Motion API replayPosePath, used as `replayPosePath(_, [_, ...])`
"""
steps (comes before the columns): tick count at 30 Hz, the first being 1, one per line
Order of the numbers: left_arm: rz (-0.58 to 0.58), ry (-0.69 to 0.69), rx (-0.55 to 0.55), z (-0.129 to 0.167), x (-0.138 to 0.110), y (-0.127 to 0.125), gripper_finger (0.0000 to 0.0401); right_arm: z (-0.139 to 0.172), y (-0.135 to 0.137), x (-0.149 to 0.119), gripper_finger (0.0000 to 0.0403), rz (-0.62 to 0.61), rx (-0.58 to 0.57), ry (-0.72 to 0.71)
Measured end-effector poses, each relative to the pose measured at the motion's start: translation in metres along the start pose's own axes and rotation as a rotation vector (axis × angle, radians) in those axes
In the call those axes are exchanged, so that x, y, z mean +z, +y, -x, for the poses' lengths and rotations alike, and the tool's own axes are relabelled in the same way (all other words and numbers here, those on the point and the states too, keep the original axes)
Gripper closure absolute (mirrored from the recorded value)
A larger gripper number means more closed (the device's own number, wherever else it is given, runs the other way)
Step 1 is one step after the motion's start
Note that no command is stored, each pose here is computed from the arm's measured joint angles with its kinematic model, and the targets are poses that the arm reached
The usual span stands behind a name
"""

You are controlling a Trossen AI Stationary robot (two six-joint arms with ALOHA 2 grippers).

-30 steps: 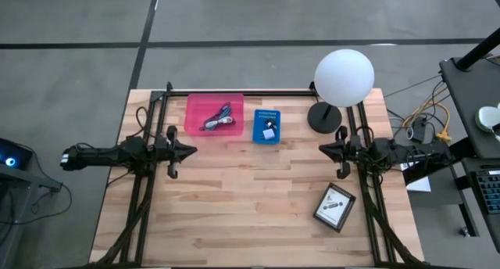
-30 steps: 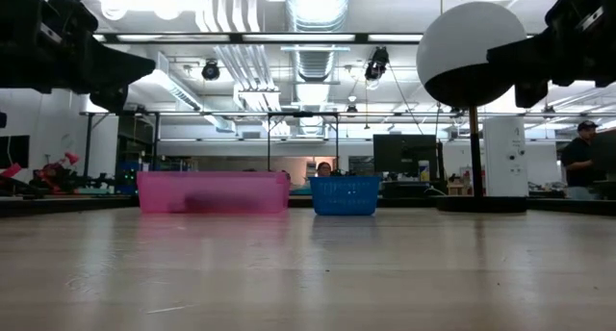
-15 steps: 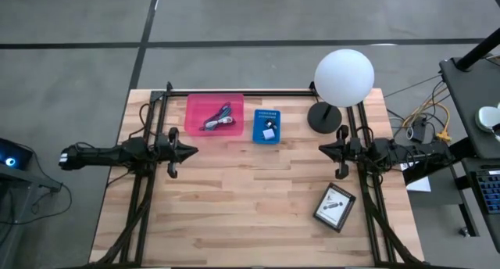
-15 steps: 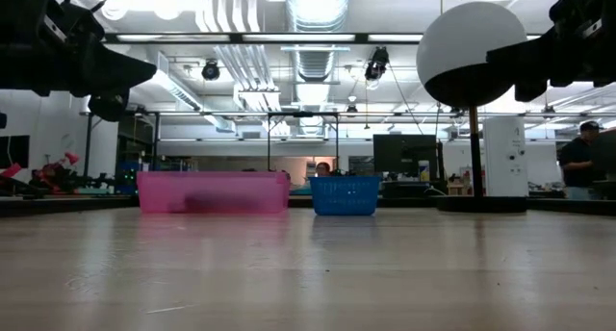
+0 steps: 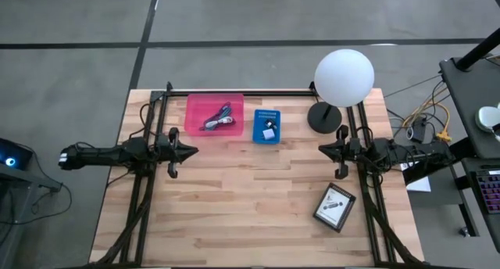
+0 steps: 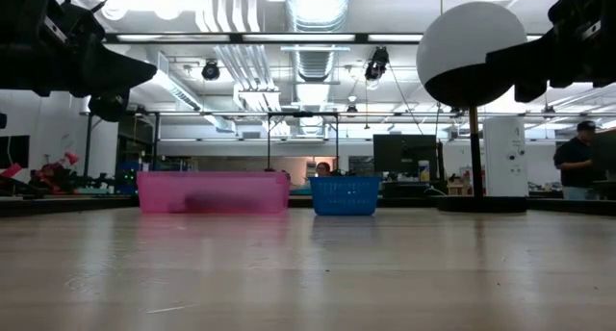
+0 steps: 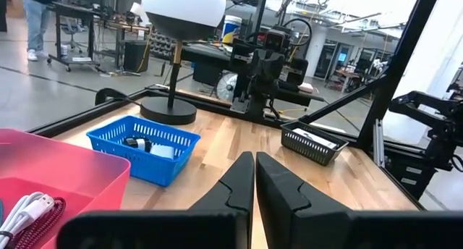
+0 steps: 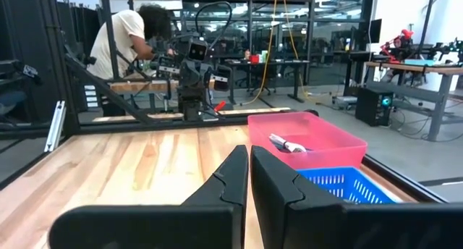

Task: Pick and place items into bin
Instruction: Return to Home Position

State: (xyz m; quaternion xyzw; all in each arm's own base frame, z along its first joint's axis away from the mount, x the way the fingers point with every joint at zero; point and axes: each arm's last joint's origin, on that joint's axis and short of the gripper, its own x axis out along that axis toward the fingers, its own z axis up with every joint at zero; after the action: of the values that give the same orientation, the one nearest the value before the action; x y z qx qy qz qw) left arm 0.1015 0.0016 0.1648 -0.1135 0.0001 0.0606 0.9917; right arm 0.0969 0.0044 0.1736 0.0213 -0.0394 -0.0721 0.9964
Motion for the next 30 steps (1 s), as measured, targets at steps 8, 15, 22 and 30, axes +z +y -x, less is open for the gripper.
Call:
replayPosePath(8, [0.000,0.001,0.000,0.0000,-0.0002,0.0000,0.0401,-0.0001,0.0000,-0.0001,0.0394,0.000,0.000,0.001])
replayPosePath(15, [0.000,0.001,-0.001,0.0000,-0.0003,0.0000,0.0401,-0.0001,0.0000,-0.0001,0.0394,0.004,0.000,0.001])
replayPosePath(22, [-0.001,0.002,-0.001,-0.0001,-0.0004,0.0000,0.0401,-0.0001,0.0000,-0.0001,0.0394,0.009,0.000,0.001])
replayPosePath(30, [-0.001,0.001,0.000,-0.0001,-0.0004,0.0000,0.0401,-0.0001,0.0000,-0.0001,0.0394,0.008,0.000,0.001])
